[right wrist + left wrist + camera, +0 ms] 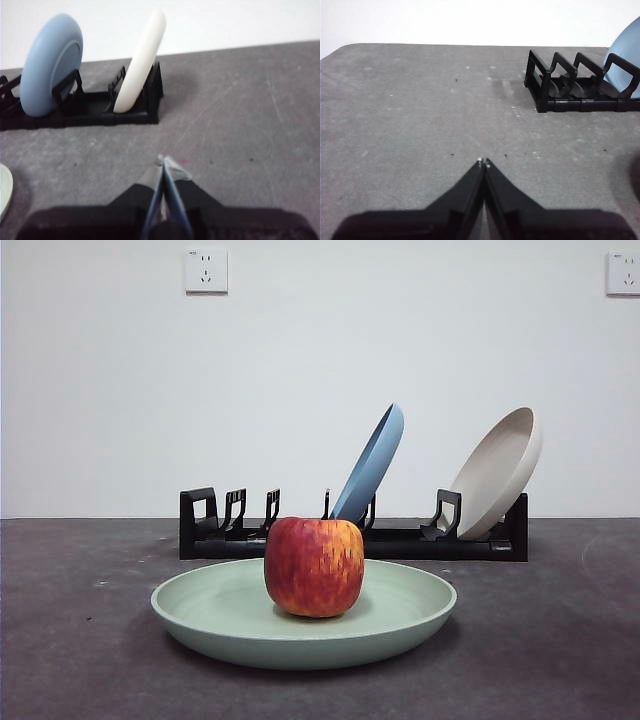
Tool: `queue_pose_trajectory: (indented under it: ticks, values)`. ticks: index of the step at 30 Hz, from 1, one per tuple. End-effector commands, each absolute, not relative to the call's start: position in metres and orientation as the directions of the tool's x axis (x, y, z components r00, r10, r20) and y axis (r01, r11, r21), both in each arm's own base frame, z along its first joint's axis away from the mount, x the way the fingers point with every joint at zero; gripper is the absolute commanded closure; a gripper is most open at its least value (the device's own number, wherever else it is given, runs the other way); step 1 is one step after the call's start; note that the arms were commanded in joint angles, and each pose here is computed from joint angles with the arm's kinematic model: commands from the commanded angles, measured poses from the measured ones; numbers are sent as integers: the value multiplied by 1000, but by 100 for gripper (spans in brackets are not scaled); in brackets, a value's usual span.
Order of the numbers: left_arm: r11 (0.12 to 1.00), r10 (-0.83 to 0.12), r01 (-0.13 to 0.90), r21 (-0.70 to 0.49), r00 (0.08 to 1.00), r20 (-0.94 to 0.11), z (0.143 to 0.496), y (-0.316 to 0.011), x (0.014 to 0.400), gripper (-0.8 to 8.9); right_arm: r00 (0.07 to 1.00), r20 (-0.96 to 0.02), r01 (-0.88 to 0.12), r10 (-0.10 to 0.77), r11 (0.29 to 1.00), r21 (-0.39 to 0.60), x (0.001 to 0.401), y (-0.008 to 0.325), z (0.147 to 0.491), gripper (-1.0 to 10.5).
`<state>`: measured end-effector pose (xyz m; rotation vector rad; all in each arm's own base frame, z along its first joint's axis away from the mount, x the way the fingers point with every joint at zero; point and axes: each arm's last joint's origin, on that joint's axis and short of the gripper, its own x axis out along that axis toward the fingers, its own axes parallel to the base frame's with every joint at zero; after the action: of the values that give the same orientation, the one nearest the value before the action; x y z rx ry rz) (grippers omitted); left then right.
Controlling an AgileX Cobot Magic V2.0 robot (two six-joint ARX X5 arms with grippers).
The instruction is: Take the green plate from the plate rack,put the plate on the table,take the apple from the table,put the apple in the plate
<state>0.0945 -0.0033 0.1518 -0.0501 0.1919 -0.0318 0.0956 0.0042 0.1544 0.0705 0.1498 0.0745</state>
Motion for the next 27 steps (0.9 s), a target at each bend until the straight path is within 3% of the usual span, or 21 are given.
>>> queue_pose_trajectory:
  ticks: [1,4,27]
  values:
    - [998,-34,23,-56,979,-203,148,-3,95,816,981,-175,-60,80,991,119,96,4,148,947]
    - [998,-34,23,-56,979,-203,148,-3,95,816,982,-173,-48,78,984,173,96,4,148,947]
    - [998,-34,23,-56,979,-203,148,-3,95,816,981,-178,-45,76,984,172,96,4,148,947]
